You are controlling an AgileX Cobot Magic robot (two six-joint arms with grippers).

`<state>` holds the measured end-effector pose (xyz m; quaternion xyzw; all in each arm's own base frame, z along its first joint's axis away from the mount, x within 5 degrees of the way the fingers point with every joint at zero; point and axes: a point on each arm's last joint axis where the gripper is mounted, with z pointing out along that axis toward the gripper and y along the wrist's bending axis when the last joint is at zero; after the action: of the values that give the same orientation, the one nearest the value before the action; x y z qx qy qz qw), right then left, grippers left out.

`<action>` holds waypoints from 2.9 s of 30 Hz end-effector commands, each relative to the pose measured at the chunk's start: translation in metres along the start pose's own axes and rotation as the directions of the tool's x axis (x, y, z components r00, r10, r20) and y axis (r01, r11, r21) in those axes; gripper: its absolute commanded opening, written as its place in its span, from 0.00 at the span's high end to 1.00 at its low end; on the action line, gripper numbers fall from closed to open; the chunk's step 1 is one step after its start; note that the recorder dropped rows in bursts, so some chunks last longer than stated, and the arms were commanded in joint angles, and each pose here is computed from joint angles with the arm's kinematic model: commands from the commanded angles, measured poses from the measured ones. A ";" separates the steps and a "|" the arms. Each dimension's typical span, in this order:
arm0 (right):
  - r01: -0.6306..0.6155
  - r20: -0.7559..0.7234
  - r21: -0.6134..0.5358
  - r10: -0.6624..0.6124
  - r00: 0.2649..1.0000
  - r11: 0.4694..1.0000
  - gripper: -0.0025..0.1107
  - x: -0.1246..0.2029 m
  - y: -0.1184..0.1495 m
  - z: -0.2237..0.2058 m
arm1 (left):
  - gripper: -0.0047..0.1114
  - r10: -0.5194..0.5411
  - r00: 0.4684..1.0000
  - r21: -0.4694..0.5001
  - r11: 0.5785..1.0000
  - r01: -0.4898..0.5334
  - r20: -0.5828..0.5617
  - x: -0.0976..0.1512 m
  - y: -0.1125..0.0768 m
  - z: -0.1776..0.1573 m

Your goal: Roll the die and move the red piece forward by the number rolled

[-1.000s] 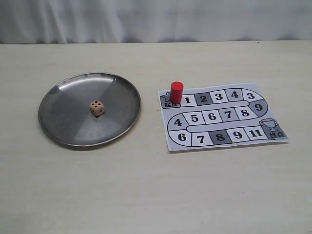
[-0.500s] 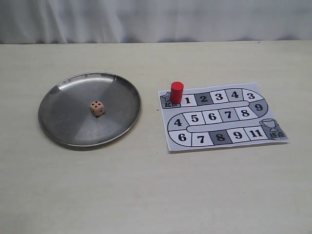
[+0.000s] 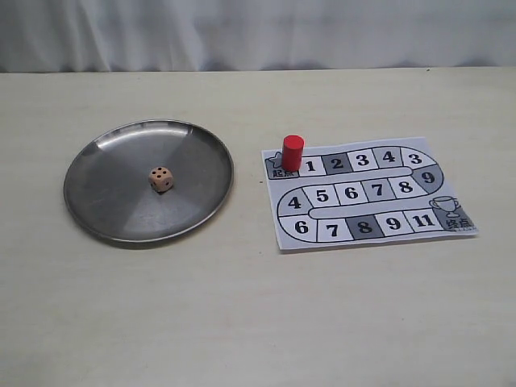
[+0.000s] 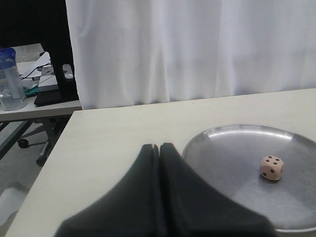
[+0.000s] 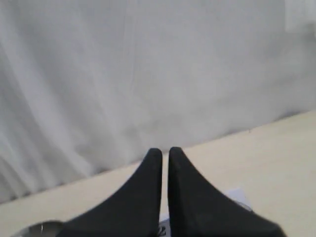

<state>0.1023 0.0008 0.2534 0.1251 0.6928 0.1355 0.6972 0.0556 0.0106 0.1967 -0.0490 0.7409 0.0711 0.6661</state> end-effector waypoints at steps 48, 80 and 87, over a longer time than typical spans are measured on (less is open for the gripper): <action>0.194 -0.740 -0.595 -0.626 0.246 0.780 0.94 0.146 0.197 0.238 | 0.96 0.007 1.000 0.008 1.000 -0.008 0.017 -0.001 0.000 0.000; 0.227 -0.493 -0.756 -0.762 0.420 0.614 0.46 0.259 0.271 0.304 | 0.96 0.007 1.000 0.008 1.000 -0.008 0.017 -0.001 0.000 0.000; 0.264 -0.486 -0.760 -0.790 0.375 0.593 0.61 0.268 0.263 0.305 | 0.96 0.007 1.000 0.008 1.000 -0.008 0.017 -0.001 0.000 0.000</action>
<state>0.4009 0.3513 0.1050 -0.3983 0.8497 0.1415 0.3152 0.0556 0.0106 0.1967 -0.0488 0.7409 0.0714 0.6660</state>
